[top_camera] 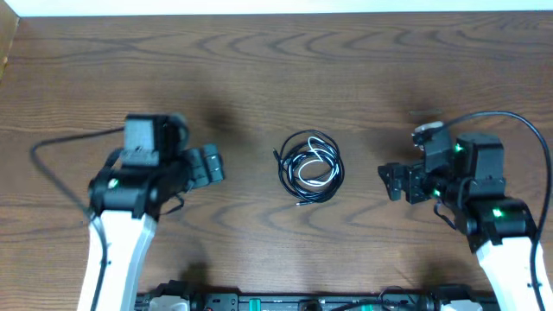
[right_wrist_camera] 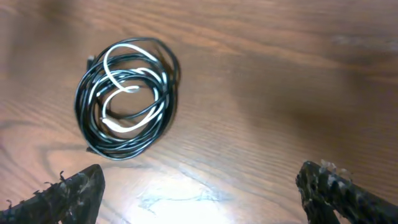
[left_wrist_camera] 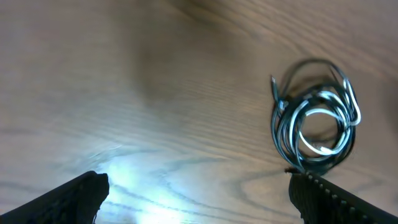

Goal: Untangle cables
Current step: 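Raise both grippers and move them toward the cable bundle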

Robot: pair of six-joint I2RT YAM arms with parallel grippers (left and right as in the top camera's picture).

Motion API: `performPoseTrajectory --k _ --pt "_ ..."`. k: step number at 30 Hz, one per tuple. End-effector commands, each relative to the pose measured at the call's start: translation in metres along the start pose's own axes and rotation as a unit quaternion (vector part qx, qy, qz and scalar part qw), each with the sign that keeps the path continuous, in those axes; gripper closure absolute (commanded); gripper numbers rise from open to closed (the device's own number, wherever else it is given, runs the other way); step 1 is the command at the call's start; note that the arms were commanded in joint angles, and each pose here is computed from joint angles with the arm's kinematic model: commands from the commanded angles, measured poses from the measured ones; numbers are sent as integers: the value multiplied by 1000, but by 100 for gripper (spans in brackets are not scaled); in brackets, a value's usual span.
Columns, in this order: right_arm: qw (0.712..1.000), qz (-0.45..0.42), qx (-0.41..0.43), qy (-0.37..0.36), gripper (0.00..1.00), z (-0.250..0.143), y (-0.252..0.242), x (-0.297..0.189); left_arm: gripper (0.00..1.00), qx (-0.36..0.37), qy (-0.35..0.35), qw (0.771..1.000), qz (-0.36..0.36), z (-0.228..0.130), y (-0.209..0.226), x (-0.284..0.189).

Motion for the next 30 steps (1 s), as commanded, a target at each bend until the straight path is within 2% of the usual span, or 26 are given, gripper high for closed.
performPoseTrajectory --k 1,3,7,11,14,15,16,20,24,30 --pt "999 37 -10 5 5 16 18 4 2 57 10 998 -18 3 -27 8" --pt "999 42 -13 26 5 23 24 9 2 80 16 996 -28 0 -41 16" --pt "998 -5 1 65 10 29 18 22 2 108 1 994 -36 5 -60 28" --pt "995 -34 28 85 12 24 15 38 2 90 -10 995 -47 15 -72 42" --pt "994 -42 27 99 13 18 13 44 9 79 -4 996 -50 20 -76 59" --pt "992 -64 25 103 13 16 6 42 15 80 7 995 -53 19 -80 70" --pt "991 -81 24 105 12 15 1 41 17 83 16 995 -56 16 -83 76" --pt "984 -133 19 121 7 8 -16 36 20 115 48 991 -54 0 -97 105" --pt "982 -137 19 128 6 5 -17 35 21 168 72 982 -54 -22 -115 130" --pt "981 -137 20 135 6 2 -17 34 36 197 99 974 -51 -47 -128 159"
Point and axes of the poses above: each gripper's point midway between its finger pads, its own x axis out along the fingers, its own y axis along the line the jaws close on, z = x × y, the point moved 1 cm from there along -x, back along the fingers, and after that the axes turned 6 degrees about -x, right-handed, at the moved point
